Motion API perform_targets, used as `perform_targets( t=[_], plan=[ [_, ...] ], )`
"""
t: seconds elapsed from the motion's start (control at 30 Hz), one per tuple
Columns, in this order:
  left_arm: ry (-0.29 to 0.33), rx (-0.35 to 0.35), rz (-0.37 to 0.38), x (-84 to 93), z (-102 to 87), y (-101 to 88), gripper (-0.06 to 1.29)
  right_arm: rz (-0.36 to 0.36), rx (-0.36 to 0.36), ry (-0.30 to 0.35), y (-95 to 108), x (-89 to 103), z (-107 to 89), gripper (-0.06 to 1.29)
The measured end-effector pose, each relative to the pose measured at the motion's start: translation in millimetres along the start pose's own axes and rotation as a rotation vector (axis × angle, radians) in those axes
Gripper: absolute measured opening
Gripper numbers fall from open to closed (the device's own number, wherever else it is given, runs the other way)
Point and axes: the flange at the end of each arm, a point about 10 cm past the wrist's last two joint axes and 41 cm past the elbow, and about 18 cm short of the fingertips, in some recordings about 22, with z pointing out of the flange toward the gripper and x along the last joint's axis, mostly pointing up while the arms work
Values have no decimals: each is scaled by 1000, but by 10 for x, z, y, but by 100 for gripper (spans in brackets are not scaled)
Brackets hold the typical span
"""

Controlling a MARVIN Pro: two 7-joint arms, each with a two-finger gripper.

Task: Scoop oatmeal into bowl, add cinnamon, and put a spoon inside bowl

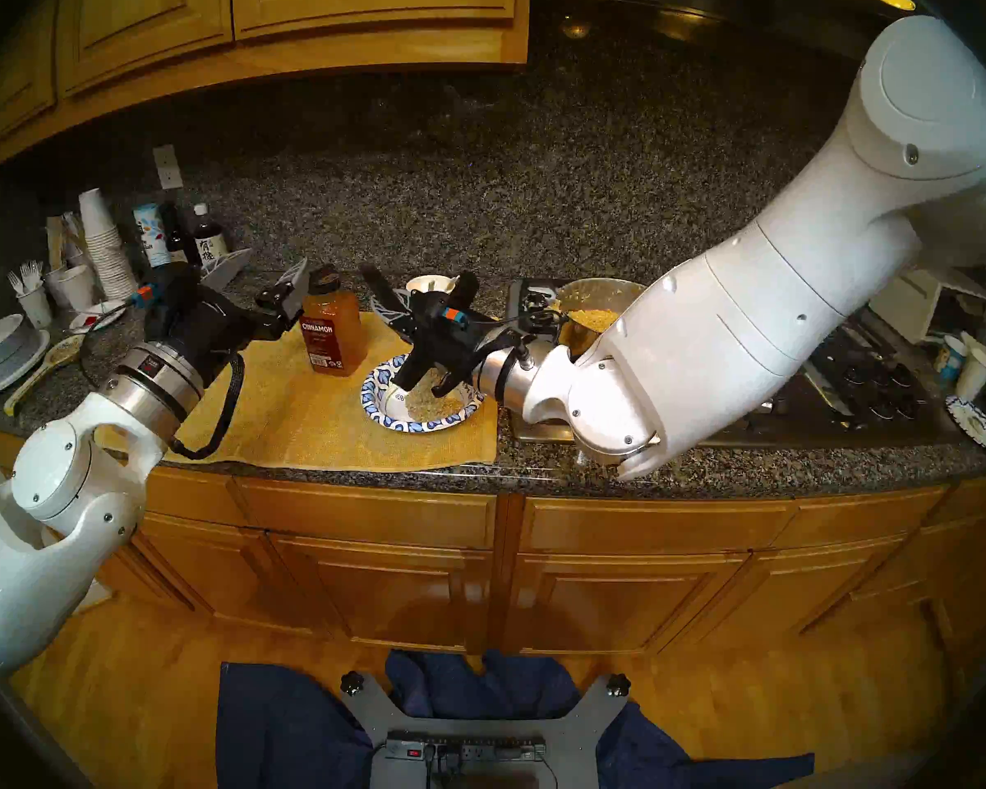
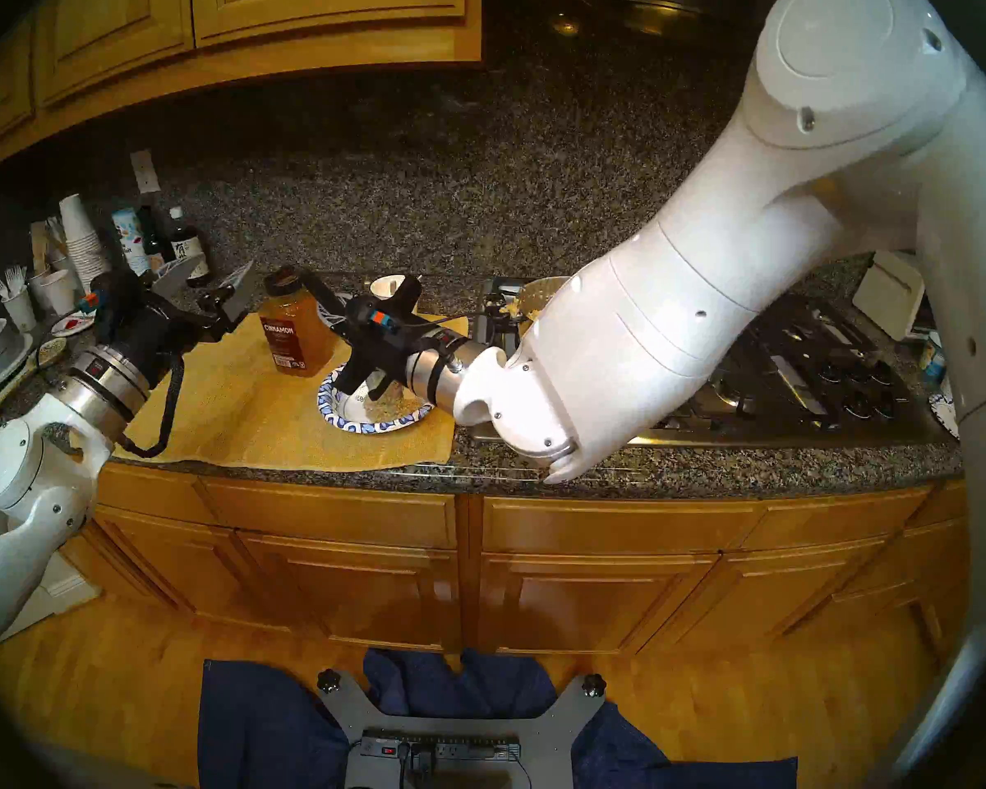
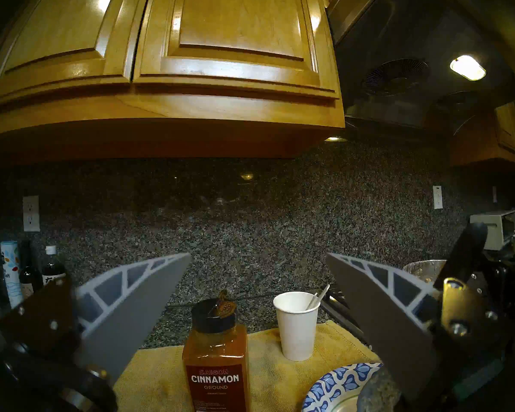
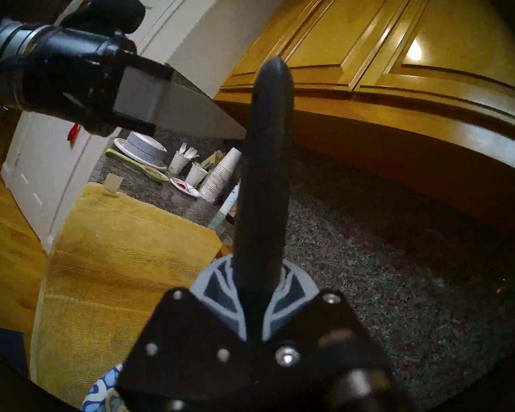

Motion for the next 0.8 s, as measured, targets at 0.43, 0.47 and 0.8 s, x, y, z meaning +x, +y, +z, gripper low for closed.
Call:
perform_targets(
  t=[0.43,0.47,0.8],
  plan=[
    [0,0,0,-1,0,0,123,-71,-49,33,215,47,-25,-1],
    [0,0,0,-1,0,0,123,-74,-51,36,217,51,-29,-1],
    [0,0,0,1,0,0,123,-77,-57,57,65,20,-97,-1]
  ],
)
